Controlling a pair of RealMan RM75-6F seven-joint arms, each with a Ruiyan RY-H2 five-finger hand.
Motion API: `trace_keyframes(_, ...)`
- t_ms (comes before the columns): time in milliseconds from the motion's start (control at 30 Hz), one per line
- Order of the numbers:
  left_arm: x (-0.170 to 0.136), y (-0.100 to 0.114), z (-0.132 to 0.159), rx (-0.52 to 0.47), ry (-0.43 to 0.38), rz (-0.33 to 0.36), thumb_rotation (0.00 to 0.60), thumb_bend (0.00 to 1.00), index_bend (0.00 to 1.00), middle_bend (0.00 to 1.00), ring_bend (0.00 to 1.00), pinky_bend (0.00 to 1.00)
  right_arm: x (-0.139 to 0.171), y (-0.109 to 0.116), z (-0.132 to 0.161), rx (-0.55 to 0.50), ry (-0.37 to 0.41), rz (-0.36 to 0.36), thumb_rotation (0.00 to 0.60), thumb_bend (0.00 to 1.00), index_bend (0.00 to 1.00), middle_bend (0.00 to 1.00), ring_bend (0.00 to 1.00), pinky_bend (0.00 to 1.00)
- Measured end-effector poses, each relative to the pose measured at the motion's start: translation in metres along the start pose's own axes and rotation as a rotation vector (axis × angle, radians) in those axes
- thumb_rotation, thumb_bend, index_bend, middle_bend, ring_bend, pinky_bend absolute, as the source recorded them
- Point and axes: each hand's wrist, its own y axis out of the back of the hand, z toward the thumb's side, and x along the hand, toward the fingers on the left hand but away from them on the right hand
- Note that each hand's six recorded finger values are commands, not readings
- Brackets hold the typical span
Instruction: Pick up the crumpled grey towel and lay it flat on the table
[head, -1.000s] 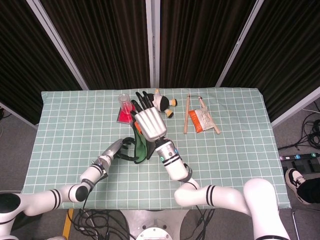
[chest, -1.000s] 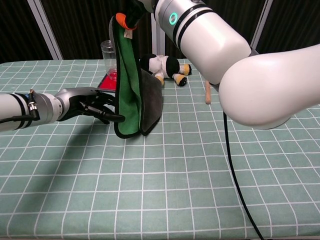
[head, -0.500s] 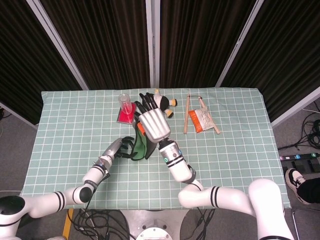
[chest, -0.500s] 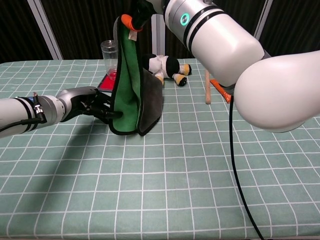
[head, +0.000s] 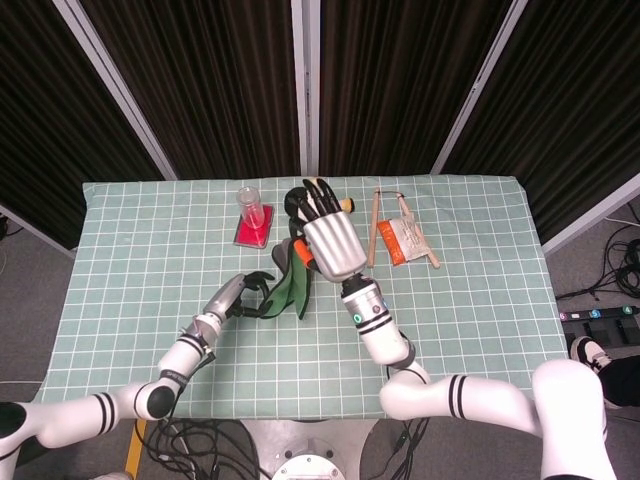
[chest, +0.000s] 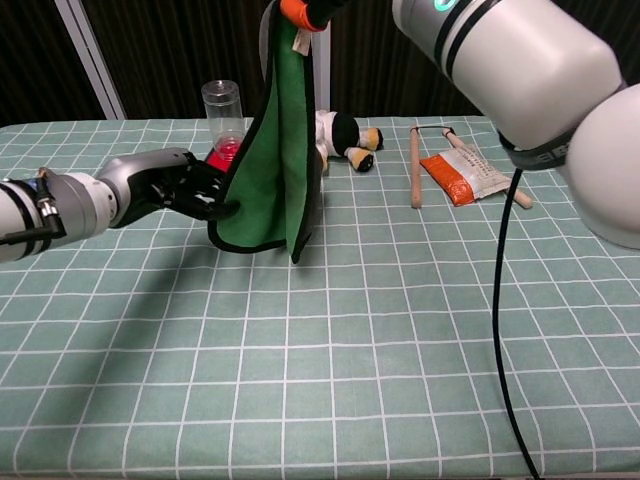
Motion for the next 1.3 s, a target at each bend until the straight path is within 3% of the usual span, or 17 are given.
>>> trace_keyframes(233,-0.011,0.029,0.019,0.043,-0.055,0.037,0.6,0.52,0.68,0.33,0.22,0.25,0.011,0.023,-0.019,-0.064,-0.011,0.003,0.6,0.44,0.61,0.21,0.0,0.0)
trace_keyframes(467,-0.006,0.058,0.027,0.125,-0.068,0.12,0.6,0.52,0.68,0.33,0.22,0.25,0.006,0.023,-0.027,-0.116,-0.013,0.032,0.6,0.44,0.61,0.21,0.0,0.0)
trace_keyframes(700,0.011,0.101,0.032,0.197,-0.062,0.299,0.6,0.52,0.68,0.33,0.22,0.25,-0.01,0.028,-0.046,-0.153,-0.036,0.017,0.6,0.44,0.6,0.21,0.0,0.0)
trace_keyframes(1000,0.019,0.152,0.054,0.209,-0.111,0.541,0.6,0.51,0.68,0.33,0.22,0.25,-0.026,0.042,-0.063,-0.25,-0.022,-0.03,0.6,0.44,0.59,0.22,0.0,0.0)
trace_keyframes(1167,0.008,0.158,0.054,0.226,-0.149,0.604,0.6,0.5,0.68,0.33,0.22,0.25,-0.024,0.04,-0.065,-0.306,0.029,-0.031,0.6,0.44,0.59,0.22,0.0,0.0)
trace_keyframes(1300,-0.005,0.141,0.036,0.298,-0.154,0.553,0.6,0.5,0.67,0.33,0.22,0.25,-0.011,0.021,-0.066,-0.302,0.073,0.046,0.6,0.44,0.6,0.22,0.0,0.0)
